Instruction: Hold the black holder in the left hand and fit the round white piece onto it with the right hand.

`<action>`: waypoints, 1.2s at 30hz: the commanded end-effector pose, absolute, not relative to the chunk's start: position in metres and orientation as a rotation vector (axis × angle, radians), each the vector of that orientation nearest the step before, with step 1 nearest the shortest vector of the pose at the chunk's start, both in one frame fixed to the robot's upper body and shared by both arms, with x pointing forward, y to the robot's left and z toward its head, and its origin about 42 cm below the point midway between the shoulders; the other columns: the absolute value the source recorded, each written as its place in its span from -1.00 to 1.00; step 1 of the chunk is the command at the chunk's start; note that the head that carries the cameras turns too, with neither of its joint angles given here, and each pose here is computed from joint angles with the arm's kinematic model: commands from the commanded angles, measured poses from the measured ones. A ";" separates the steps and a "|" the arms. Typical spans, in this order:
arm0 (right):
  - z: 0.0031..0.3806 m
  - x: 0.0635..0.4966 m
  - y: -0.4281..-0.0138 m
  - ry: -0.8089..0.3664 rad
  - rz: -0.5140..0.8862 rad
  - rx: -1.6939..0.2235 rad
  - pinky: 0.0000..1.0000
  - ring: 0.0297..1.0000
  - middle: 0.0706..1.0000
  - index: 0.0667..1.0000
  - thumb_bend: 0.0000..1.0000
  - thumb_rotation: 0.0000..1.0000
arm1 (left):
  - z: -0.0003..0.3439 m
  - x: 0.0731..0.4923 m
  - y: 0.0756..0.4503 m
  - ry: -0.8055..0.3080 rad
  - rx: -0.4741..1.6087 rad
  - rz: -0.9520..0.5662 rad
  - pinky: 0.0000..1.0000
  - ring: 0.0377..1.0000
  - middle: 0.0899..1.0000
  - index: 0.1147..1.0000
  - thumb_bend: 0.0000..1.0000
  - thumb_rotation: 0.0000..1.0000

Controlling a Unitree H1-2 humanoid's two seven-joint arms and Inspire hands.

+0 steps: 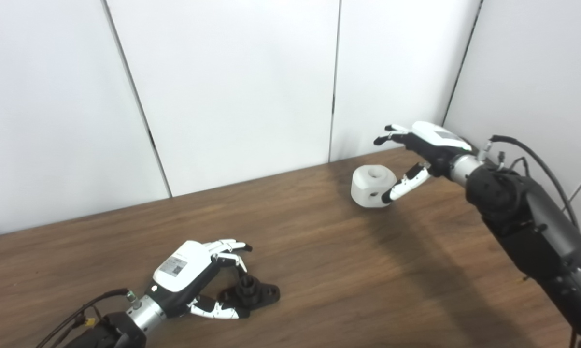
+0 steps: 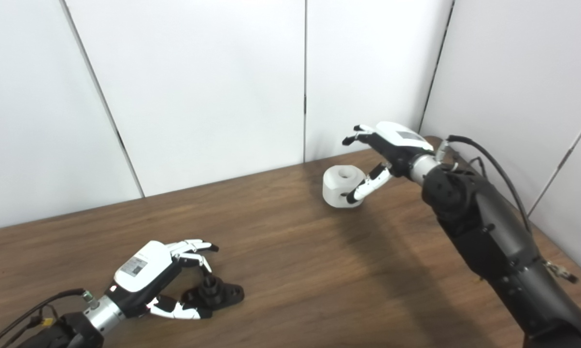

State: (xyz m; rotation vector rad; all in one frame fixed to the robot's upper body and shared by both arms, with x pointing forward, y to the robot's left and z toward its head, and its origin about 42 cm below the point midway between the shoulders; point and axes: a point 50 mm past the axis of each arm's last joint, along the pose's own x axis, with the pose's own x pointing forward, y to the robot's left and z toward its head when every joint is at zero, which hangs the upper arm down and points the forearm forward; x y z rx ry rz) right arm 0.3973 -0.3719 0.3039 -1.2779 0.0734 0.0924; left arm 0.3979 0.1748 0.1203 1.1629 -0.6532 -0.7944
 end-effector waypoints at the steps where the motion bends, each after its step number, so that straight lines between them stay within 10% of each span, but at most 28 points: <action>1: 0.332 0.405 -0.377 0.042 0.047 -1.324 0.67 0.92 0.95 0.71 0.96 -0.42 | 0.052 0.359 0.218 -0.410 1.375 -1.030 0.44 0.69 0.65 -0.16 0.04 -0.84; 36: 0.325 0.440 -0.373 0.031 0.003 -1.354 0.71 0.87 0.89 0.73 0.88 -0.49 | 0.052 0.357 0.226 -0.374 1.383 -1.049 0.50 0.73 0.67 -0.15 0.04 -0.84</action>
